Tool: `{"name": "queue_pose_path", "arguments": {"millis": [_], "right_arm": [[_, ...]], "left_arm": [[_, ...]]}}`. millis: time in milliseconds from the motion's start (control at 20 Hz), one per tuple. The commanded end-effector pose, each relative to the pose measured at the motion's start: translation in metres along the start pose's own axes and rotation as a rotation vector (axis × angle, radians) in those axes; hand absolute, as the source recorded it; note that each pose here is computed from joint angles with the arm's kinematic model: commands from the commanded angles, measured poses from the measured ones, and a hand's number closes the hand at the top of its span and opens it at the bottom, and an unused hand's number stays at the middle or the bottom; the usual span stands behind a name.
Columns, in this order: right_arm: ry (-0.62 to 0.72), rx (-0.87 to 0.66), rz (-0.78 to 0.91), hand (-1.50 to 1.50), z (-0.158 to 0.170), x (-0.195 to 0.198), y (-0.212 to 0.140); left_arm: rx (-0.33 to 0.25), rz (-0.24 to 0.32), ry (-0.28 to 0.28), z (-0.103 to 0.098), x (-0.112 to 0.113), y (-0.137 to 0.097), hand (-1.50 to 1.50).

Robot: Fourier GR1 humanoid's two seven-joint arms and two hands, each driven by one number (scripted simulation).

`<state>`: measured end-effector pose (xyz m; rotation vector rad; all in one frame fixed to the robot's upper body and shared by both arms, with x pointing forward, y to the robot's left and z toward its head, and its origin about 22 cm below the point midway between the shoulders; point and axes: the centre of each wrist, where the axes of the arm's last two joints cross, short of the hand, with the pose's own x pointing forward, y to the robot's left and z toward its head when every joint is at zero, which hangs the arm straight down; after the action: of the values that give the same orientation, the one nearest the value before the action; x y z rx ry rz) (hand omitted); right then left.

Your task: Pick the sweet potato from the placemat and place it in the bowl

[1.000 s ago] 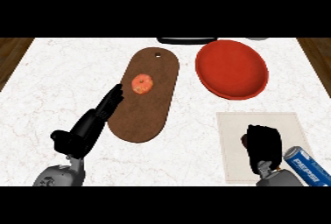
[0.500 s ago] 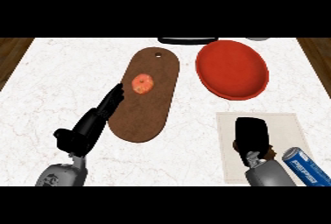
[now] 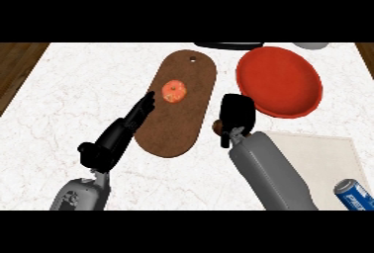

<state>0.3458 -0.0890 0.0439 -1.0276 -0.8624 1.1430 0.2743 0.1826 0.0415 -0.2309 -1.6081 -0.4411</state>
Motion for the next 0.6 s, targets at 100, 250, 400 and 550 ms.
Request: {"name": "queue_pose_path", "arguments": {"millis": [100,250,400,550], "right_arm": [[0.07,-0.228,-0.043,1.5,-0.012,0.049,-0.054],[0.039,-0.41,-0.163,1.5,-0.004,0.06,-0.066],[0.03,-0.548,-0.31,1.5,0.008,0.073,-0.095],[0.01,-0.624,-0.442,1.5,0.003,0.069,-0.103]], "left_arm": [[0.017,0.0,0.001,0.002,-0.004,0.003,0.0],[0.004,0.012,0.017,0.007,-0.008,0.004,0.0],[0.035,-0.004,0.013,0.008,-0.007,0.01,0.0],[0.037,0.003,0.03,0.008,-0.019,0.011,0.0]]}}
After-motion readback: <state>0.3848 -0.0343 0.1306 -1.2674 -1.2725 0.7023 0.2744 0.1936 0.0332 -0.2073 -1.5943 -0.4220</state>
